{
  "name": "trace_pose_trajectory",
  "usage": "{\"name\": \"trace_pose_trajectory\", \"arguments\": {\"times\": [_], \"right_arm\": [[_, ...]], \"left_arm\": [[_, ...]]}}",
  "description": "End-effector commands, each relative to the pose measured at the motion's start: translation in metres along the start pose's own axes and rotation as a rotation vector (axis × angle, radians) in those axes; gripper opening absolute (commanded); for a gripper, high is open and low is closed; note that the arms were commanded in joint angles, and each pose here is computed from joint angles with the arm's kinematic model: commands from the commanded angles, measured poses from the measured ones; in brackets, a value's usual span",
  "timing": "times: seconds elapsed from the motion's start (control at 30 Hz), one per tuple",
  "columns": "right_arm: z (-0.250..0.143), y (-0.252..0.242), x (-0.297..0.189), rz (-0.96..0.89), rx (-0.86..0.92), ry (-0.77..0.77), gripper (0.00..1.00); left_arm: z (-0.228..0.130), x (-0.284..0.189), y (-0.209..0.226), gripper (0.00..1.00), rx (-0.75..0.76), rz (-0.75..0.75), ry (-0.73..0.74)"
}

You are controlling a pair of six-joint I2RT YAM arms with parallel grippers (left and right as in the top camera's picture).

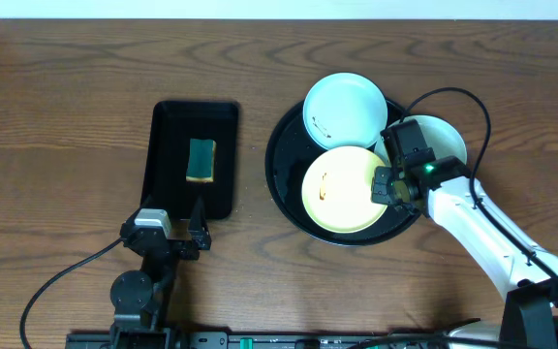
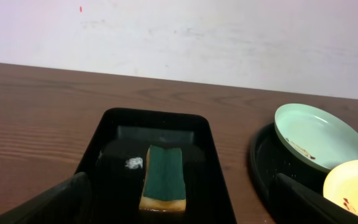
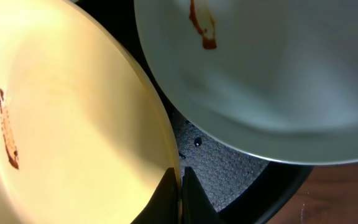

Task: Clean dirty plates on tray and stack at the side
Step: 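Move the right gripper to the yellow plate's rim and grip it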

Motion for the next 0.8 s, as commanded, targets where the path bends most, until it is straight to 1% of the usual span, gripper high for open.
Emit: {"name": "trace_pose_trajectory", "arguments": {"times": [0.0,0.17,0.33,0.53,0.63,0.77], "right_arm": [[-0.011,-0.004,0.009,-0.016,-0.037,0.014,0.01],[-0.028,-0.002,0.02,0.007,-0.039,0.046,0.01],[-0.031,-0.002,0.024,0.012,-0.038,0.043,0.02],[-0.037,0.003,0.025,0.045,-0.04,0.065,0.15],[-0.04,0.003,0.029,0.047,-0.042,0.059,0.24],[-0.043,0.003,0.032,0.047,-0.042,0.057,0.26]], "left_arm": [[-0.014,0.001,0.004,0.91,-0.002,0.005,0.046],[-0.014,0.001,0.004,0.91,-0.002,0.005,0.046],[-0.014,0.001,0.004,0.91,-0.002,0.005,0.046],[-0.014,0.001,0.004,0.91,-0.002,0.005,0.046],[-0.014,0.001,0.004,0.91,-0.002,0.005,0.046],[-0.014,0.001,0.004,0.91,-0.002,0.005,0.046]]}}
Point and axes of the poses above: each gripper's point midway between its finger pads, its own x axis out along the fingers, its own y axis along the line the jaws close on, z = x × y, the point moved 1 cm from there along -x, back along the fingers, and after that the axes turned 13 degrees about -x, right-handed, at the moved point
